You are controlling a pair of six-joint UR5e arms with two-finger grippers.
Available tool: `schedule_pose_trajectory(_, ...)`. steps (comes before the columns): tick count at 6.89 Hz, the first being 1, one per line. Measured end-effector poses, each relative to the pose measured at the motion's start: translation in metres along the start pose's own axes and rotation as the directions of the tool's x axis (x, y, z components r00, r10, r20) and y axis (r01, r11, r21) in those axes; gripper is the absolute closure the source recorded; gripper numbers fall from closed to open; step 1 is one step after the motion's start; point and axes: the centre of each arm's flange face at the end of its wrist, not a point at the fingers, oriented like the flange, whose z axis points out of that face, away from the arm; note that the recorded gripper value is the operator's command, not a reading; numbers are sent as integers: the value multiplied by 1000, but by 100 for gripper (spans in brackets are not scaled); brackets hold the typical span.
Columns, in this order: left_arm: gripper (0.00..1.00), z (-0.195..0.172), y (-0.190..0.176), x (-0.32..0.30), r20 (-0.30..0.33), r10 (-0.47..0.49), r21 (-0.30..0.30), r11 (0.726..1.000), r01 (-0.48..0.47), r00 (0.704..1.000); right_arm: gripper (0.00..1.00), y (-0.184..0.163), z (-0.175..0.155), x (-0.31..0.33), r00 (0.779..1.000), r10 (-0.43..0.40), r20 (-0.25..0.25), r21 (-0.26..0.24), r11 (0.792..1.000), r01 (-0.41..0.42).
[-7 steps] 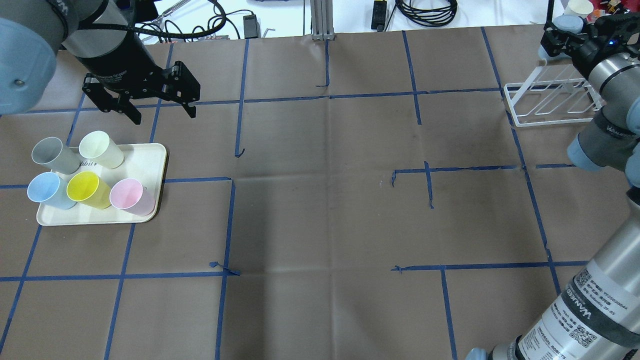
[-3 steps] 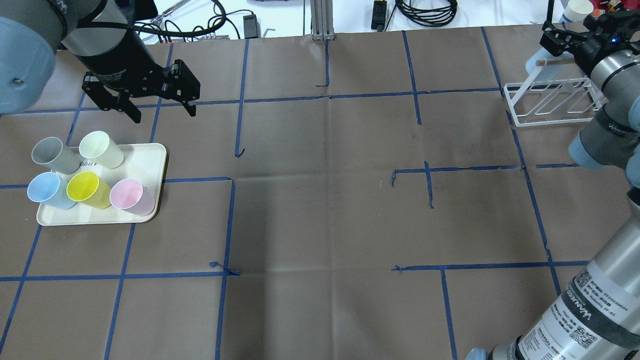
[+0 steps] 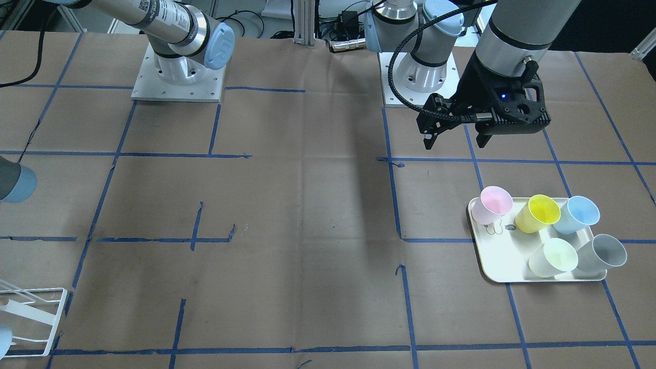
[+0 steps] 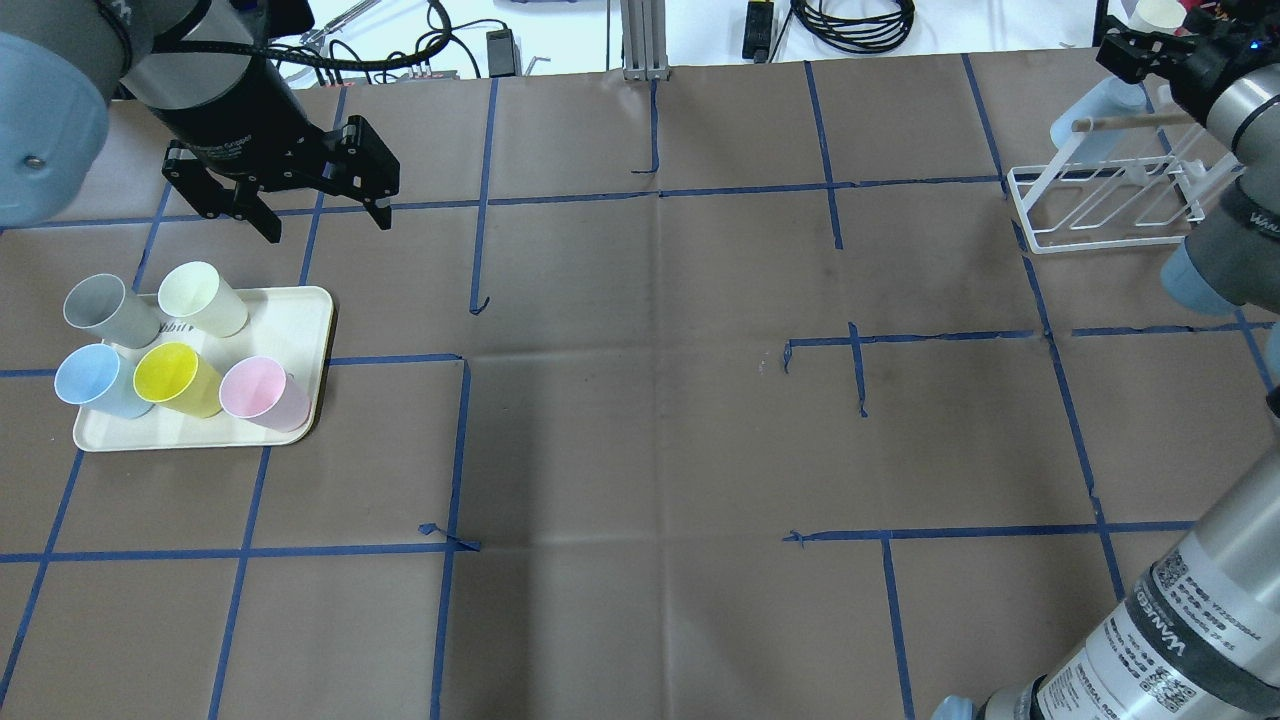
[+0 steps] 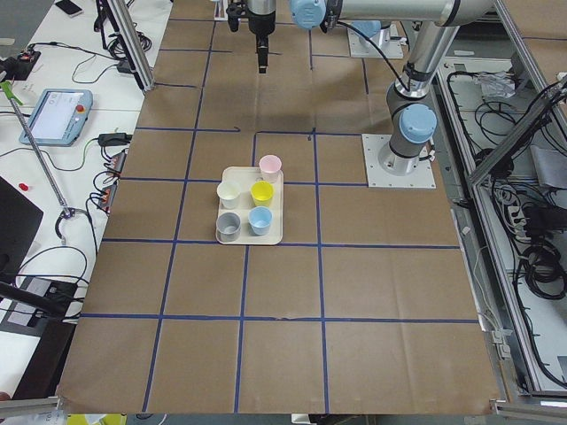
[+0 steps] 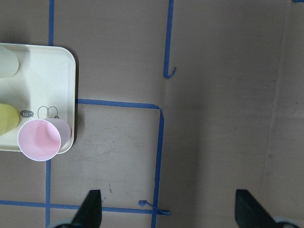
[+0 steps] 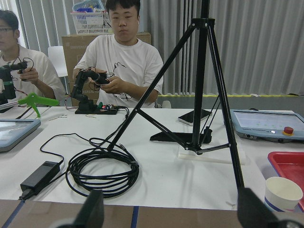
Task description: Transfer IKEA cup to right arm and place on rack
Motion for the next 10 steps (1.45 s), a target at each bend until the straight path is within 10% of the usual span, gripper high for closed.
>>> schedule_pose_trajectory(5, 0, -1, 4, 0, -1, 2, 0, 1000, -2, 1000, 0, -108, -34, -60, 998, -21, 66, -17, 1000, 22)
schedule_pose_trajectory(8, 0, -2, 5, -1, -2, 12, 3, 1000, -12, 1000, 0, -150, -49, -132, 979, 94, 183, -225, 973, -51)
schedule_pose_trajectory(10, 0, 0, 4, -2, -1, 41, -1, 999, -41, 999, 0, -157, -69, -163, 948, 247, 199, -472, 872, -128)
